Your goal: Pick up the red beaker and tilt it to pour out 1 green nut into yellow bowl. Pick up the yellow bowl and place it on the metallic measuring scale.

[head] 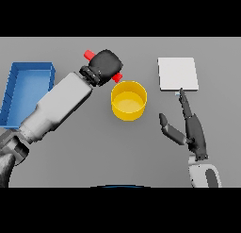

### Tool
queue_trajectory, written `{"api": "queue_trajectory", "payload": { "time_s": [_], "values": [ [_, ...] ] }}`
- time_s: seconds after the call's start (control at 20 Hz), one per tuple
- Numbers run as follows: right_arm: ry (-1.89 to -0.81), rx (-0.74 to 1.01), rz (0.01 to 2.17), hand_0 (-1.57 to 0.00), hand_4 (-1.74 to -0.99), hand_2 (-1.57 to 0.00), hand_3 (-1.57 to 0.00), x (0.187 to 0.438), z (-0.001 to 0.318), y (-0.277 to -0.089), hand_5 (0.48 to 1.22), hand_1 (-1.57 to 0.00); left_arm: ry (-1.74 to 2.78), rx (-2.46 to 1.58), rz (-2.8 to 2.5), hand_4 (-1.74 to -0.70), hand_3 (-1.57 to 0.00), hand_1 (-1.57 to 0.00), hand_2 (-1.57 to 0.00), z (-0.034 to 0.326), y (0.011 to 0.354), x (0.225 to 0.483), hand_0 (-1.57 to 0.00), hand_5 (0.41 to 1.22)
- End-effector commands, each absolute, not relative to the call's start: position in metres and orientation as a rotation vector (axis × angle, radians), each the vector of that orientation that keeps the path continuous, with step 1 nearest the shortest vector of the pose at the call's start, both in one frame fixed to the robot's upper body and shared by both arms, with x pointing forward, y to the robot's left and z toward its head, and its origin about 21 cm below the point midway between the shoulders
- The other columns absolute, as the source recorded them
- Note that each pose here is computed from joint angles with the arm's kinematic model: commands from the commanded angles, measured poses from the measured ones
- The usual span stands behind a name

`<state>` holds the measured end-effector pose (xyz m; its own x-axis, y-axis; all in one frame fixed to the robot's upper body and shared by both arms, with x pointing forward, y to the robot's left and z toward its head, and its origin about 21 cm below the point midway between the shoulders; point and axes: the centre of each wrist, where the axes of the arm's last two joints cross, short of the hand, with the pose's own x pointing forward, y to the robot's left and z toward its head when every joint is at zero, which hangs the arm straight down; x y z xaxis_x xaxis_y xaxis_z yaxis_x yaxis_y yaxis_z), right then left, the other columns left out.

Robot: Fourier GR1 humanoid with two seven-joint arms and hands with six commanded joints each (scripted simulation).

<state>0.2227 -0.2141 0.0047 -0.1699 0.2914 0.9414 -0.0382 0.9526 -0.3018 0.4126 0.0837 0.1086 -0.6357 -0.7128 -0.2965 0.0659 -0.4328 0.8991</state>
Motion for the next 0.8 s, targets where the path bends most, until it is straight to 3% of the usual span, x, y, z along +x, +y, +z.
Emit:
{"api": "queue_trajectory", "payload": {
  "time_s": [0.0,0.35,0.75],
  "values": [
    [-1.725,-0.185,0.298,0.0,-1.065,0.0,0.0,0.223,0.005,-0.214,0.676,0.0,-1.241,0.966,-2.156,-1.67,-1.57,-1.57,-1.57,0.108,0.08,0.413,-1.57,1.217],
    [-1.738,-0.181,0.322,0.0,-1.06,0.0,0.0,0.219,0.003,-0.213,0.7,0.0,-1.057,1.18,-2.408,-1.73,-1.57,-1.57,-1.57,0.116,0.059,0.421,-1.57,1.22],
    [-1.725,-0.187,0.285,0.0,-1.065,0.0,0.0,0.223,0.003,-0.207,0.684,0.0,-1.045,1.363,-2.545,-1.74,-1.57,-1.57,-1.57,0.102,0.035,0.409,-1.57,1.221]
  ]
}}
